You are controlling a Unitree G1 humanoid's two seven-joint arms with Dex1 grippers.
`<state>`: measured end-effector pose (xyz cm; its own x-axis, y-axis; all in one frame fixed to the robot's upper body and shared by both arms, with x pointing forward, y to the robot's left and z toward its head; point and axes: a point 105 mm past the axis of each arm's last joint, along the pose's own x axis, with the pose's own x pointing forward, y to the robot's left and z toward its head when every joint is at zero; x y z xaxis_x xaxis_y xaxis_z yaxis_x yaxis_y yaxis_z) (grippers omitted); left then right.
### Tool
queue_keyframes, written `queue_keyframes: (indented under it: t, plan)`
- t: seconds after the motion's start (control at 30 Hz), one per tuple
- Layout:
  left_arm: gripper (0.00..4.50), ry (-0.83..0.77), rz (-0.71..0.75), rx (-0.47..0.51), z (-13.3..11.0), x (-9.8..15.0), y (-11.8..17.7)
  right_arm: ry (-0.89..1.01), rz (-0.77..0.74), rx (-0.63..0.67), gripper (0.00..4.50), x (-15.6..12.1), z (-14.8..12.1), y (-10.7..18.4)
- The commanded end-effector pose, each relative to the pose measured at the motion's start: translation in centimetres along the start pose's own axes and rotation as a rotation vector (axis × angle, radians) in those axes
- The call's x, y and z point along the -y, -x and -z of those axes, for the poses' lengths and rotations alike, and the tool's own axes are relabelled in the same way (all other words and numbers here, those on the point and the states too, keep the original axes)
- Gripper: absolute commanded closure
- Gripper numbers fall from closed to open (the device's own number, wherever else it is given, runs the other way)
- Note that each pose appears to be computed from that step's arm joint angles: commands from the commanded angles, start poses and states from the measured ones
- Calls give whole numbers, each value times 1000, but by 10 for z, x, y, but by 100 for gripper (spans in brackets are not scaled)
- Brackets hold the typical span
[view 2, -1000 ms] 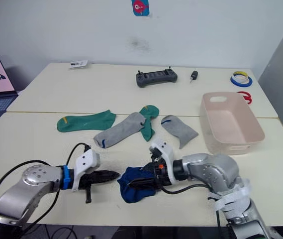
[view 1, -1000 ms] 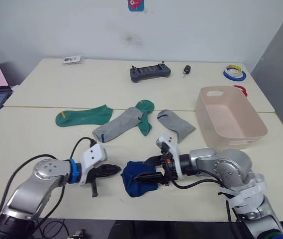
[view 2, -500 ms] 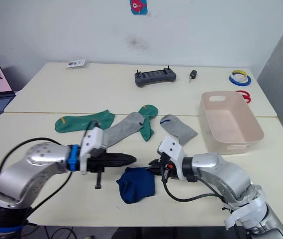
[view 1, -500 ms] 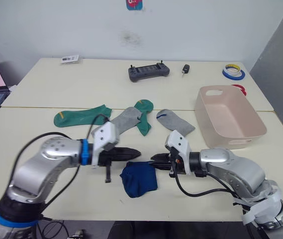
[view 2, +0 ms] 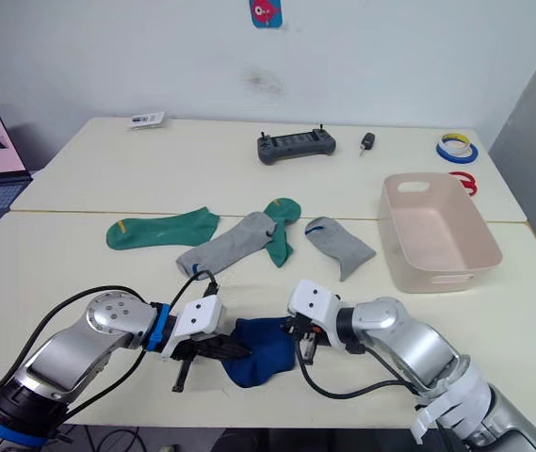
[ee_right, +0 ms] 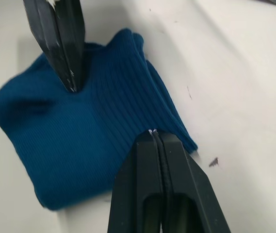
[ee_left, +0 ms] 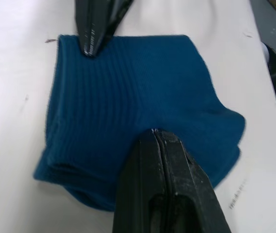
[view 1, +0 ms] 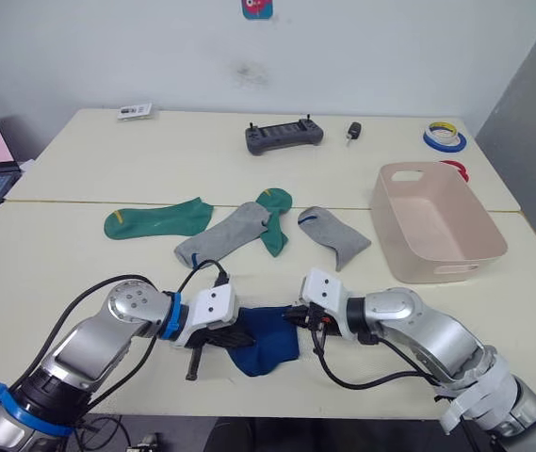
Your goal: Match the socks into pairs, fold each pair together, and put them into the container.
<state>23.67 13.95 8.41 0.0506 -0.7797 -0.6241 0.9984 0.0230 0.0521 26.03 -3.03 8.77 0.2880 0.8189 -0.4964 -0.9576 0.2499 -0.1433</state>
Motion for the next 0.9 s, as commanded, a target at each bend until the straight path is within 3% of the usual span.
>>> queue_keyframes:
  t: [0.03, 0.17, 0.23, 0.37, 0.5, 0.73, 0.9]
  plan:
    - [450, -38, -35, 26, -15, 1, 16, 30, -4, 100, 444, 3, -19, 19]
    - [450, -52, -76, 117, -46, -3, 26, 55, -104, 169, 444, -11, -32, 36]
    - [450, -62, -75, 117, -51, -2, 25, 65, -145, 175, 444, -19, -33, 36]
    - [450, -91, -59, 22, -29, 1, 12, 86, -200, 147, 444, -32, -25, 20]
    - [450, -37, -105, -5, -14, -9, 0, 105, -238, 79, 444, -39, -9, 3]
    - [450, 24, -133, -54, 15, -10, 1, 129, -202, -58, 444, -29, 25, 15]
    - [450, 20, -123, 98, -17, -4, 11, 125, -180, -9, 444, -28, 15, 31]
